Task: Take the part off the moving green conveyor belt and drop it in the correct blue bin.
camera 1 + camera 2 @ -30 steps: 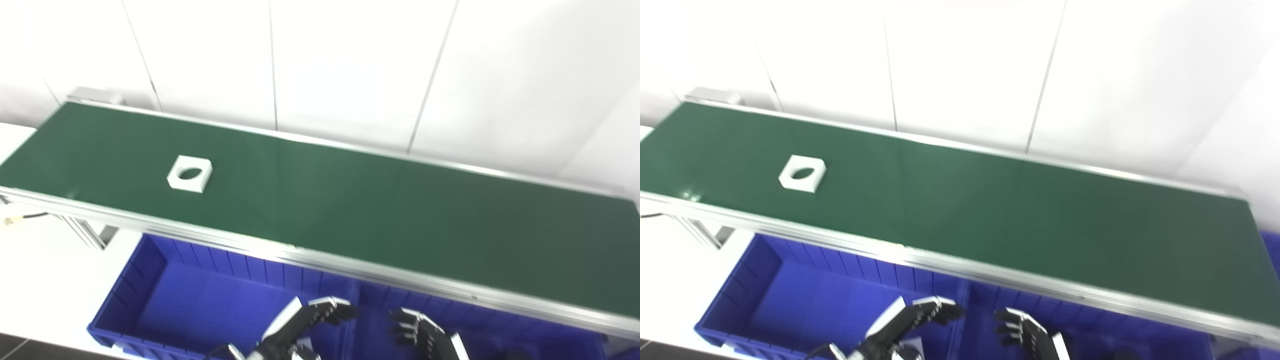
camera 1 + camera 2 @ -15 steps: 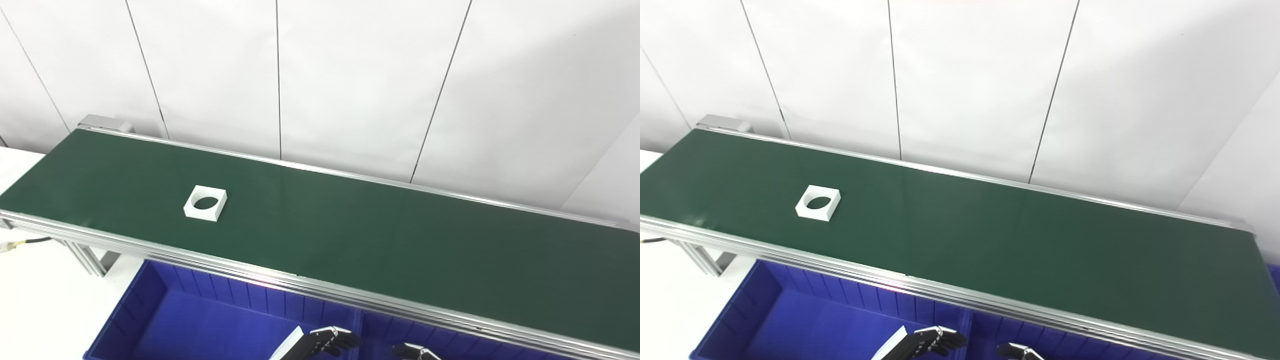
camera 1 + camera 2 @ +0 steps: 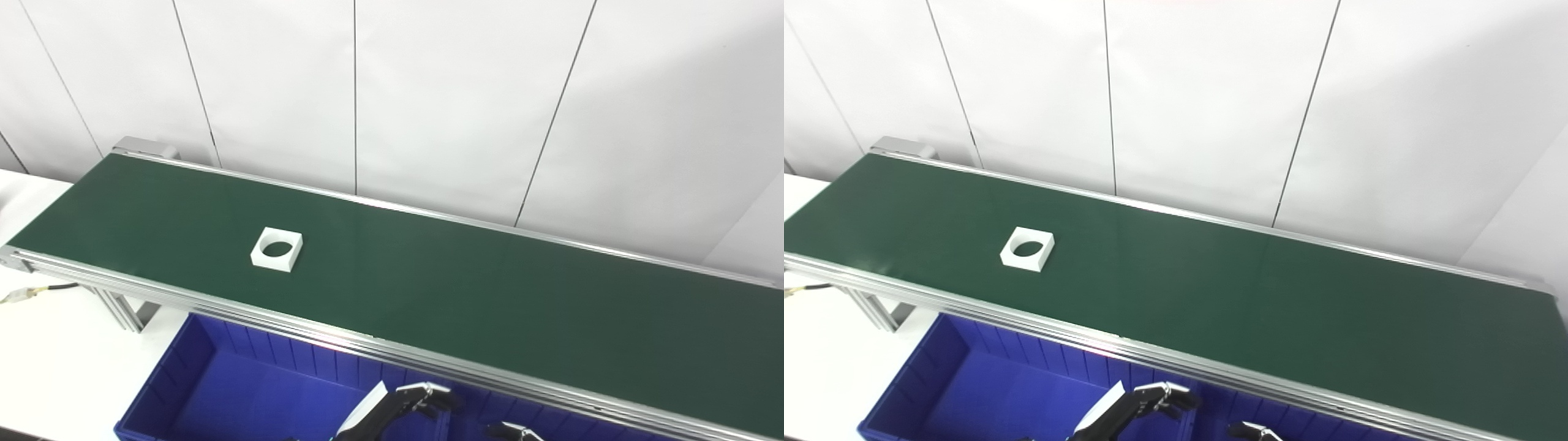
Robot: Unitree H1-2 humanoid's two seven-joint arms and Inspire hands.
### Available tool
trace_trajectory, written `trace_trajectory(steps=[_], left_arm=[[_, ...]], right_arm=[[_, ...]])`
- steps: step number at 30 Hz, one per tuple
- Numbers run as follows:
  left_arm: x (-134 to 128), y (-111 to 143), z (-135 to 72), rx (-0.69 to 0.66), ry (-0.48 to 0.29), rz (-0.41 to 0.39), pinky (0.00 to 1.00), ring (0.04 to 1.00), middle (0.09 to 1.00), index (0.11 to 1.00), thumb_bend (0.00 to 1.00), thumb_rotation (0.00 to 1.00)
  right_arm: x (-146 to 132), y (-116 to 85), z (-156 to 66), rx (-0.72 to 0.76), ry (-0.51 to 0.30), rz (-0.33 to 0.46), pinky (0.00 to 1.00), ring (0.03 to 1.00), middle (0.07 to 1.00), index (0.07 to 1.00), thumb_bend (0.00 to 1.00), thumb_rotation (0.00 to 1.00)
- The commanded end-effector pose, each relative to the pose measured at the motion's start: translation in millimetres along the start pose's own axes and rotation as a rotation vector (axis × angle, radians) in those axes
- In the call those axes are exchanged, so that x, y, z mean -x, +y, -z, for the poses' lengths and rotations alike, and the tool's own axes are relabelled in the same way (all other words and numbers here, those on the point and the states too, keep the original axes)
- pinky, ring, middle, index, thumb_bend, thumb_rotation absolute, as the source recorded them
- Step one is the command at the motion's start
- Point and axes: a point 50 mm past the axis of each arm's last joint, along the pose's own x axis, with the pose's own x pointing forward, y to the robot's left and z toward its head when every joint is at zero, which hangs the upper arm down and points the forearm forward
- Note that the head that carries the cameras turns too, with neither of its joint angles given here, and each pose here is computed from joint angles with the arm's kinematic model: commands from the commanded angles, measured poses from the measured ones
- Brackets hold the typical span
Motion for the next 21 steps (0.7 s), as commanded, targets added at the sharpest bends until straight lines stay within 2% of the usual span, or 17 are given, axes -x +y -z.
trace_trajectory(steps=[1,2,4,6,10,16,21], left_arm=[[-6.9,3.9,-29.3,-0.009,-0.139,-0.006,0.68,0.743,0.759,0.733,0.94,0.11],[-9.2,4.2,-40.3,-0.012,-0.179,-0.007,0.67,0.741,0.762,0.734,0.94,0.11],[-21.0,9.3,-75.9,-0.068,-0.288,0.011,0.65,0.728,0.760,0.747,0.94,0.14],[-29.3,15.5,-98.8,-0.113,-0.345,0.026,0.63,0.719,0.757,0.752,0.94,0.16],[-47.2,33.7,-133.8,-0.216,-0.439,0.035,0.60,0.703,0.750,0.750,0.94,0.12],[-76.6,77.4,-166.5,-0.478,-0.487,0.016,0.59,0.712,0.757,0.750,0.97,0.07],[-99.2,109.3,-171.3,-0.676,-0.453,-0.011,0.60,0.722,0.751,0.741,0.98,0.06]], right_arm=[[-6.3,-0.4,-10.4,-0.001,-0.082,0.012,0.57,0.657,0.729,0.683,1.00,0.13],[-6.1,-0.6,-10.4,-0.001,-0.081,0.012,0.57,0.656,0.729,0.683,1.00,0.13],[-6.7,-1.6,-10.1,-0.001,-0.080,0.013,0.57,0.655,0.729,0.683,1.00,0.11],[-7.4,-2.1,-9.9,0.003,-0.080,0.012,0.57,0.655,0.729,0.684,1.00,0.08],[-8.9,-1.8,-10.3,0.007,-0.081,0.008,0.56,0.647,0.723,0.681,1.00,0.10],[-9.5,0.9,-11.4,0.007,-0.085,0.011,0.56,0.647,0.718,0.681,0.99,0.13],[-10.3,1.9,-10.8,0.006,-0.083,0.009,0.56,0.650,0.722,0.680,1.00,0.12]])
